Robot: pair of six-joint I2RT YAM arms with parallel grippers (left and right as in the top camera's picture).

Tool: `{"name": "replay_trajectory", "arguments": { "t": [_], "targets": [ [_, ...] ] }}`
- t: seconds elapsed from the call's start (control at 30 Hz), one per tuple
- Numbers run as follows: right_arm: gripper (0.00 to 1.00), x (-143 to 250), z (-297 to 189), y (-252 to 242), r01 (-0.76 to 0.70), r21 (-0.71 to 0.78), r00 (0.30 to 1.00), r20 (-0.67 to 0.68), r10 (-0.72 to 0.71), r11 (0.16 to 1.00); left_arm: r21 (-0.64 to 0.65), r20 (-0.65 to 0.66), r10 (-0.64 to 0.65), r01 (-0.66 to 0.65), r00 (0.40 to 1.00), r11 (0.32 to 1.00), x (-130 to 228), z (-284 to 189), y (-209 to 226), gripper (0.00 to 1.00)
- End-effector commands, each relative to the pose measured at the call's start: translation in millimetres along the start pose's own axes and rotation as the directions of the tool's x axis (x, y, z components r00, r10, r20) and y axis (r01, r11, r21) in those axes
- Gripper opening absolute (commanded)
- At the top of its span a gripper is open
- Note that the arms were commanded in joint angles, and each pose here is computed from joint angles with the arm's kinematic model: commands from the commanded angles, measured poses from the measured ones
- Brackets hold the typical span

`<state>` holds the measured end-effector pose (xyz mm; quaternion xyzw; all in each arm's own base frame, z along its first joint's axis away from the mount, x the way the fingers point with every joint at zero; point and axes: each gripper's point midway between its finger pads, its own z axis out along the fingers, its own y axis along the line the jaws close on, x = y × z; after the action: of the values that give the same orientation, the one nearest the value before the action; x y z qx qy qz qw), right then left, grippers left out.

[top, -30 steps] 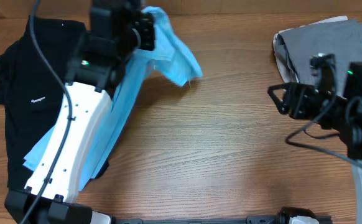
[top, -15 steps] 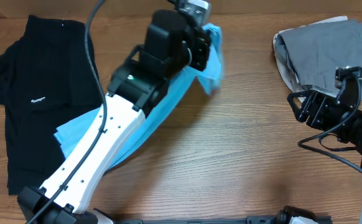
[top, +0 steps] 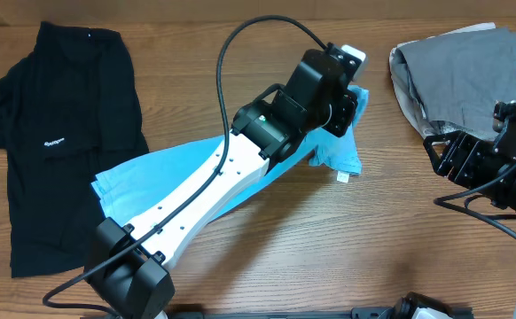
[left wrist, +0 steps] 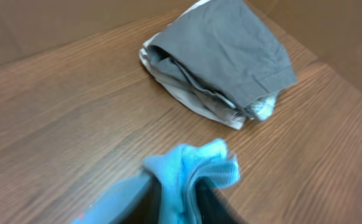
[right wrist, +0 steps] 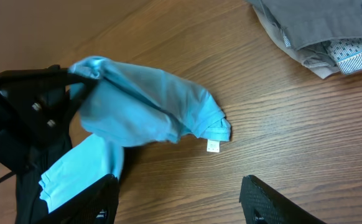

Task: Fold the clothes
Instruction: 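Lift the blue T-shirt with the left gripper and drag it rightward to center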

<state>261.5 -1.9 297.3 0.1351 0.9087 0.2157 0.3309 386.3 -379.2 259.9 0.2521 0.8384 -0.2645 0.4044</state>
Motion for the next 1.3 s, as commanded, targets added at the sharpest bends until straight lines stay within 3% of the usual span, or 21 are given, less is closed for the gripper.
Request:
{"name": "replay_trajectory", "arguments": {
  "t": [0.0,0.03,0.13,0.3,0.43,0.47,0.57,0.77,0.93,1.27],
  "targets": [
    [0.67,-10.4,-11.8,2.5,0.034,0.022,0.998,0.054,-0.035,0.999,0.045,0.028,0.009,-0.011,1.0,0.999,-11.0,-6.9,-13.5,0.38],
    [0.67,-10.7,-11.9,1.2,0.034,0.029,0.998,0.055,-0.035,0.999,0.043,0.03,0.008,-0.009,1.0,0.999,-12.2,-9.2,-12.4,0.49],
    [0.68,-11.4,-12.0,-2.2,0.033,0.049,0.998,0.059,-0.036,0.998,0.035,0.037,0.016,-0.017,0.999,0.999,-18.1,-25.5,-9.9,0.62],
    [0.68,-11.0,-12.0,-2.4,0.032,0.05,0.998,0.057,-0.035,0.998,-0.049,-0.019,0.042,-0.043,0.999,0.998,-13.3,-82.1,10.4,0.75],
    [0.68,-7.8,-11.9,-2.8,0.026,0.051,0.999,0.045,-0.028,0.998,-0.204,-0.122,-0.054,0.028,0.991,0.978,13.0,-137.4,50.3,0.78],
    [0.73,-6.9,-11.8,-3.0,0.024,0.051,0.999,0.041,-0.026,0.998,-0.248,-0.143,-0.116,0.078,0.983,0.966,22.2,-156.9,63.0,0.79],
    [0.75,-3.9,-11.8,-3.2,0.017,0.052,0.999,0.03,-0.019,0.999,-0.334,-0.147,-0.243,0.184,0.959,0.925,38.6,-204.8,85.4,0.79],
    [0.76,6.5,-11.7,-4.5,-0.003,0.056,1.0,-0.009,0.004,0.998,-0.429,-0.123,-0.323,0.243,0.938,0.87,56.9,-256.0,94.9,0.81],
    [0.75,13.0,-2.4,-1.4,0.028,0.035,0.998,-0.06,-0.025,0.999,-0.519,-0.143,-0.36,0.24,0.922,0.821,73.8,-270.0,105.9,0.82],
    [0.76,33.9,92.0,-1.1,0.069,-0.029,0.939,-0.336,-0.075,0.997,-0.6,-0.169,-0.394,0.223,0.903,0.769,82.0,-250.7,127.4,0.88]
  ]
}}
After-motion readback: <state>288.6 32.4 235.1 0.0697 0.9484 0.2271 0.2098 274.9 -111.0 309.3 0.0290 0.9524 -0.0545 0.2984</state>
